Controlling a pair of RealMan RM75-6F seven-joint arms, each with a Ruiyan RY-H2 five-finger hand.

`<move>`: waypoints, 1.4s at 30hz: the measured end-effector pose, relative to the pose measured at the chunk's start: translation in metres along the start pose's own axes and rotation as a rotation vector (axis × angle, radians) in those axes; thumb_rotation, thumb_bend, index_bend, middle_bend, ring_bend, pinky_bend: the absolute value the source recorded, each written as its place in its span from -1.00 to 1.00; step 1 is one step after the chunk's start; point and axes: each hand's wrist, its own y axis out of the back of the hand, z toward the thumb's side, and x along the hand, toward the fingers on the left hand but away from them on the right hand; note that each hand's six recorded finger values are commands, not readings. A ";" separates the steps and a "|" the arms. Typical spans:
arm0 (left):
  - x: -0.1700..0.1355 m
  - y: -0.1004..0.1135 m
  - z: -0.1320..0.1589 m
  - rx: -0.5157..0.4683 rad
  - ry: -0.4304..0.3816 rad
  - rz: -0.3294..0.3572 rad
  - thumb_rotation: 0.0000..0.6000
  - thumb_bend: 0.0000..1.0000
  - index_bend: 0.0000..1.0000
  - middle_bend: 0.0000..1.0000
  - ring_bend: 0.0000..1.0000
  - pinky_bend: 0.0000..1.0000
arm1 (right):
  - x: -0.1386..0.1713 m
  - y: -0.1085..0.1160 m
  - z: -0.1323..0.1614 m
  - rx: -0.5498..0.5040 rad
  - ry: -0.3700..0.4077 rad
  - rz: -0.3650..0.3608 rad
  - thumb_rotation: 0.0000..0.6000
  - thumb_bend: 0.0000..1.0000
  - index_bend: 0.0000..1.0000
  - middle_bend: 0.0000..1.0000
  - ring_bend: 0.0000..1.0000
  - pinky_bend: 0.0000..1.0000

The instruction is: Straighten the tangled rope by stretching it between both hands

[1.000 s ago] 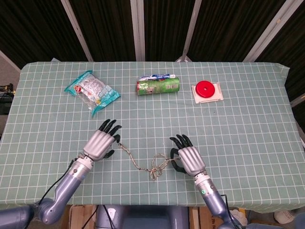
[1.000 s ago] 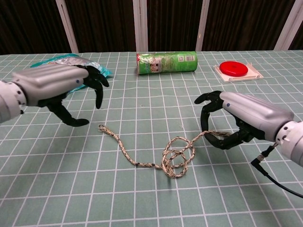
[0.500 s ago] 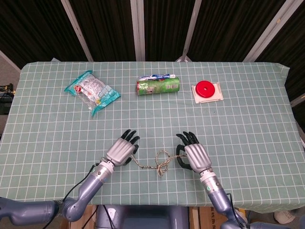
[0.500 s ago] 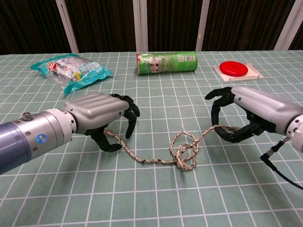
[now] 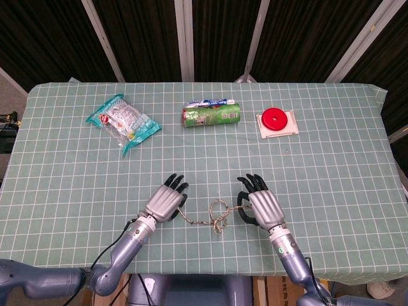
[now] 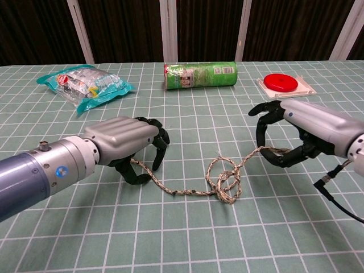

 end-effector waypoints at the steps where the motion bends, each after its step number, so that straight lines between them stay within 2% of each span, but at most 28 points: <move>1: 0.000 -0.001 0.000 -0.002 0.002 -0.002 1.00 -0.10 0.11 -0.67 -0.98 -1.00 | 0.000 0.000 0.000 0.001 -0.001 -0.001 1.00 -0.02 0.18 -0.67 -1.00 -1.00; 6: 0.002 -0.005 0.000 -0.015 0.010 -0.007 1.00 -0.03 0.21 -0.63 -0.98 -1.00 | 0.000 0.000 0.000 0.007 -0.001 0.000 1.00 -0.02 0.18 -0.67 -1.00 -1.00; 14: 0.002 -0.007 -0.003 -0.033 0.029 0.014 1.00 0.04 0.24 -0.61 -0.97 -1.00 | 0.001 0.000 -0.005 0.017 -0.008 0.004 1.00 -0.01 0.18 -0.67 -1.00 -1.00; 20: -0.002 0.002 -0.022 -0.028 0.063 0.041 1.00 0.04 0.24 -0.61 -0.97 -1.00 | 0.003 0.007 -0.015 0.037 -0.023 -0.008 1.00 -0.01 0.18 -0.67 -1.00 -1.00; 26: -0.017 0.025 -0.060 -0.022 0.124 0.086 1.00 0.05 0.24 -0.61 -0.97 -1.00 | 0.007 0.028 -0.034 0.070 -0.047 -0.050 1.00 -0.01 0.18 -0.67 -1.00 -1.00; 33: -0.057 0.057 -0.125 -0.054 0.245 0.157 1.00 0.05 0.24 -0.61 -0.97 -1.00 | 0.016 0.058 -0.067 0.101 -0.112 -0.106 1.00 -0.01 0.18 -0.67 -1.00 -1.00; 38: -0.097 0.064 -0.171 -0.099 0.344 0.185 1.00 0.05 0.24 -0.61 -0.97 -1.00 | 0.031 0.074 -0.101 0.118 -0.187 -0.127 1.00 -0.01 0.18 -0.67 -1.00 -1.00; 42: -0.130 0.057 -0.200 -0.133 0.411 0.183 1.00 0.05 0.24 -0.61 -0.97 -1.00 | 0.042 0.076 -0.121 0.125 -0.233 -0.128 1.00 -0.01 0.18 -0.67 -1.00 -1.00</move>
